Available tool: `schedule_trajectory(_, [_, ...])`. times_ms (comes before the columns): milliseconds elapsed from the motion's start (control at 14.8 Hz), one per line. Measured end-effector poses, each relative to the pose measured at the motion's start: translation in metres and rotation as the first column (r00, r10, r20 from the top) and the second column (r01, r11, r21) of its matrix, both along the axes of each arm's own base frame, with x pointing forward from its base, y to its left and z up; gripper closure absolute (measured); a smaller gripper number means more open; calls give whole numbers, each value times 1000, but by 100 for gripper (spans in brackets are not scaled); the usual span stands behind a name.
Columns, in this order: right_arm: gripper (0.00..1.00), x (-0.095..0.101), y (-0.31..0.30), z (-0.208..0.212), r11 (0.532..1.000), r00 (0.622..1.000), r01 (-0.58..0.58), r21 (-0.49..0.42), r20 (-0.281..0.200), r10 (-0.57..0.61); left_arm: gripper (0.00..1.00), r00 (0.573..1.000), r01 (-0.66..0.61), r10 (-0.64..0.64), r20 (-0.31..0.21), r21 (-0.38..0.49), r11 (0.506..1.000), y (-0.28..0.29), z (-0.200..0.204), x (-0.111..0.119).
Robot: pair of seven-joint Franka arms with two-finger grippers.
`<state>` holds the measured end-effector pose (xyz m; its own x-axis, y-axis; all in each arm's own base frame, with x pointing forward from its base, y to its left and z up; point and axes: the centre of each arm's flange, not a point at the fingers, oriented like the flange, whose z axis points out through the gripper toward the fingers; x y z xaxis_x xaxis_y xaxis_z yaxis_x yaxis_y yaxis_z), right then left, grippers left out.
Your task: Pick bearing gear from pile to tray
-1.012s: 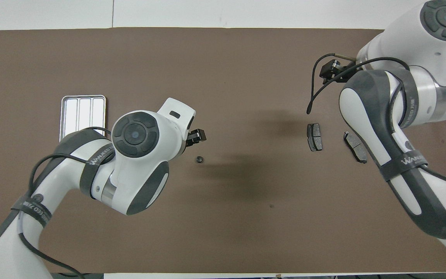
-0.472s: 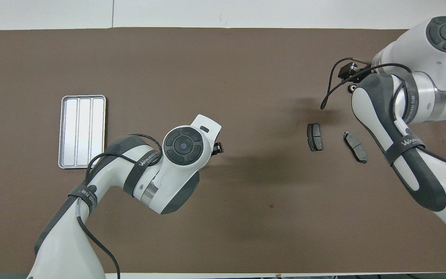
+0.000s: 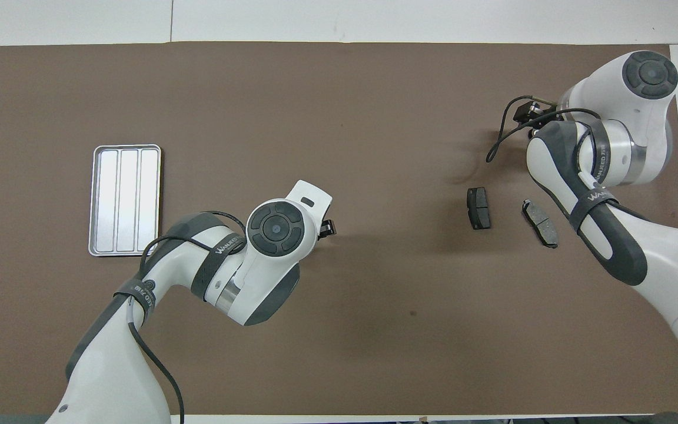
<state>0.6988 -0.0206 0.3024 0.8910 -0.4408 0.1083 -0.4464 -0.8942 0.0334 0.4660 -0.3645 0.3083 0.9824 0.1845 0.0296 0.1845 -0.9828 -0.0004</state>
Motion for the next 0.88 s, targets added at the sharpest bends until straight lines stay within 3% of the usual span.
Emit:
schedule_trajectory(202, [0,0,1,-11,1000,1000,-1,0,-14,1,0,1000,2,-2,-3,3,1000,2,-5,-3])
schedule_trajectory(810, [0,3,-9,-16,1000,1000,12,1,9,-12,0,999,9,-8,31,-26,1000,1,-10,-4])
schedule_trajectory(877, [0,3,-9,-16,1000,1000,12,1,9,-12,5,999,9,-8,31,-26,1000,1,-10,-4])
